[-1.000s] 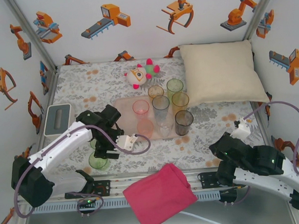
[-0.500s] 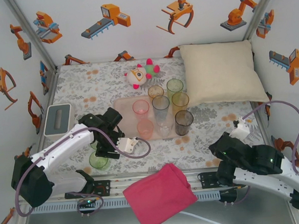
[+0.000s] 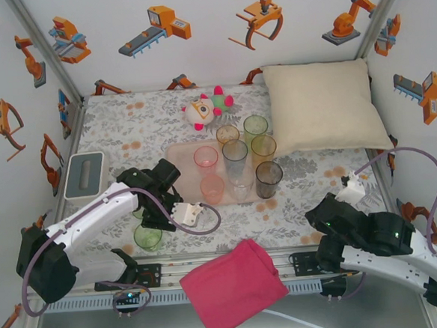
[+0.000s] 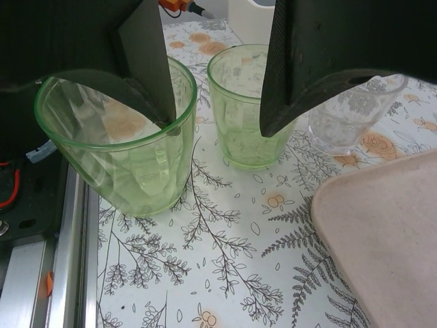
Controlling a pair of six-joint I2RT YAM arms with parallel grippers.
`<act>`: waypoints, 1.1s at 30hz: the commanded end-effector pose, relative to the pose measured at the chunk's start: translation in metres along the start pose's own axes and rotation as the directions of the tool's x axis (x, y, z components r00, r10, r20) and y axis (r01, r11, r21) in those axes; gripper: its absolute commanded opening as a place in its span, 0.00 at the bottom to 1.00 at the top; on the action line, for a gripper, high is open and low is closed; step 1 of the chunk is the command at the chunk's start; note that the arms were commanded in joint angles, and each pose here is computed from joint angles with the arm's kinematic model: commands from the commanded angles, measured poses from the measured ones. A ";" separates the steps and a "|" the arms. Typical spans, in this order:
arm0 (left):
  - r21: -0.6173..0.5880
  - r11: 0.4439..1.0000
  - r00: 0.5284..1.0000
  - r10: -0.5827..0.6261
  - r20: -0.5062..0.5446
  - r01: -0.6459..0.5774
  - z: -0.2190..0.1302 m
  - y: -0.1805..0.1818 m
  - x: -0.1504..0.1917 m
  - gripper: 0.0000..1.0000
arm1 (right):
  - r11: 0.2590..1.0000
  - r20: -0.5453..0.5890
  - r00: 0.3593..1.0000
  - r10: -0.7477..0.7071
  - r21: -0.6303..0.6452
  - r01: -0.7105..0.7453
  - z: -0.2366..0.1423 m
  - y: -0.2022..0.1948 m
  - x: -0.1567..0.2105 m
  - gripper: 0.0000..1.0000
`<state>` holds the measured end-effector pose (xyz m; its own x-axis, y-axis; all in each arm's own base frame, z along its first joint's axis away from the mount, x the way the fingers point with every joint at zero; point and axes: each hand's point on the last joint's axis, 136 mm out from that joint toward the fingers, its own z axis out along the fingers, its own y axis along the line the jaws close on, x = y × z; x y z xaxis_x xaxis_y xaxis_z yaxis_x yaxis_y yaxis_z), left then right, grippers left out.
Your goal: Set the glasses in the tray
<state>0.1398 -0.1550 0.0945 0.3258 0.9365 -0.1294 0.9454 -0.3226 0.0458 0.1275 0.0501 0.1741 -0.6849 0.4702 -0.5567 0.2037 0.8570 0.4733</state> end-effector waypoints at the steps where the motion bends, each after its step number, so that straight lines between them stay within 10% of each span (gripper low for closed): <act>1: 0.015 1.000 1.000 0.012 0.013 -0.013 0.001 -0.005 -0.003 0.48 | 1.000 0.037 0.999 0.011 0.010 -0.012 0.000 -0.002 -0.007 0.20; 33: 0.016 1.000 1.000 -0.001 0.005 0.001 0.004 -0.011 -0.005 0.34 | 1.000 0.038 0.999 0.022 0.004 -0.022 0.001 -0.006 -0.004 0.20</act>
<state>0.1331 -0.1573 0.0901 0.3240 0.9376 -0.1264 0.9460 -0.3218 0.0381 0.1273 0.0487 0.1739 -0.6791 0.4791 -0.5561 0.2043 0.8511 0.4837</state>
